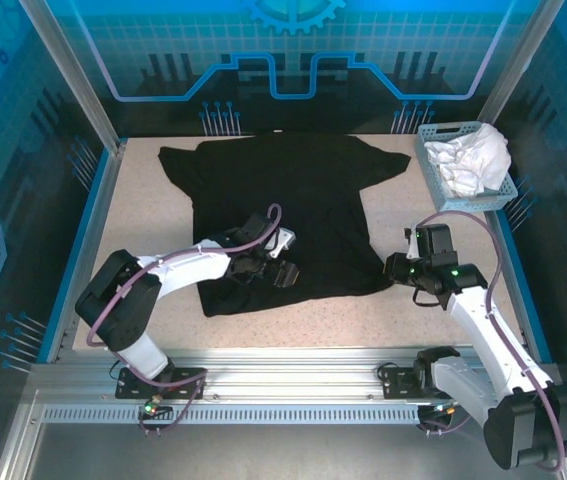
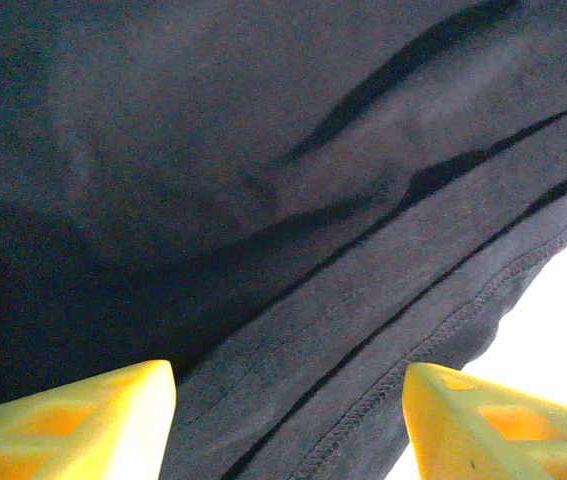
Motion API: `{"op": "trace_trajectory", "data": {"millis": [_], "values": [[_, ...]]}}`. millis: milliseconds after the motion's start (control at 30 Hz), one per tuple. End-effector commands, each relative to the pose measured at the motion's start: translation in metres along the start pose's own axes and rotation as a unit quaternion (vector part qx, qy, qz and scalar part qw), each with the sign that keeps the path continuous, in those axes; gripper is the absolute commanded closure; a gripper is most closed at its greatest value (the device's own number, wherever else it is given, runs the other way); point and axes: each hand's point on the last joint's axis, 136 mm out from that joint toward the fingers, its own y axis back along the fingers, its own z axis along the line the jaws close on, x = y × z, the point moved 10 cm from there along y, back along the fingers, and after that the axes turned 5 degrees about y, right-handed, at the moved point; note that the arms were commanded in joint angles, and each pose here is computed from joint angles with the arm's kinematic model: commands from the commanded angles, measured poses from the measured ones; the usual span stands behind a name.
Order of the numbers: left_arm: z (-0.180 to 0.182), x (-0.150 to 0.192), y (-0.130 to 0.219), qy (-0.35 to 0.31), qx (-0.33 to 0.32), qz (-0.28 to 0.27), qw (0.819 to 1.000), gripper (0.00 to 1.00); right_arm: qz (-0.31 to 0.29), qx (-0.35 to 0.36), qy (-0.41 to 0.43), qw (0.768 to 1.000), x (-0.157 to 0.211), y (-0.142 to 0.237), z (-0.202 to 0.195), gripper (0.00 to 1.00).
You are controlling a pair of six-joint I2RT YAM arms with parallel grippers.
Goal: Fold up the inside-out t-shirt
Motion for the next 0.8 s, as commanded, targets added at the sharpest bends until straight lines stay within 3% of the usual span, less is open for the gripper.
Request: {"op": "trace_trajectory", "data": {"millis": [0,100,200,433,633,767], "values": [[0.009,-0.004,0.002,0.033,-0.023,0.021,0.999,0.37,-0.017,0.041,0.013,0.999,0.003,0.007,0.0,0.68],[0.013,0.002,0.003,0.049,-0.031,0.036,0.998,0.37,-0.038,0.049,0.048,0.997,0.003,0.013,0.009,0.6],[0.017,0.007,0.003,0.062,-0.032,0.049,0.996,0.37,-0.056,0.011,0.089,0.994,0.002,0.012,0.026,0.56],[0.021,0.012,-0.01,0.066,-0.037,0.066,0.995,0.41,-0.042,-0.034,0.129,0.99,-0.002,-0.004,0.049,0.54],[0.023,0.009,-0.016,0.053,-0.041,0.067,0.996,0.55,-0.029,-0.052,0.137,0.989,0.001,-0.012,0.056,0.55],[0.02,0.007,-0.014,0.049,-0.025,0.059,0.997,0.76,-0.022,-0.056,0.137,0.989,0.002,-0.015,0.056,0.55]]}}
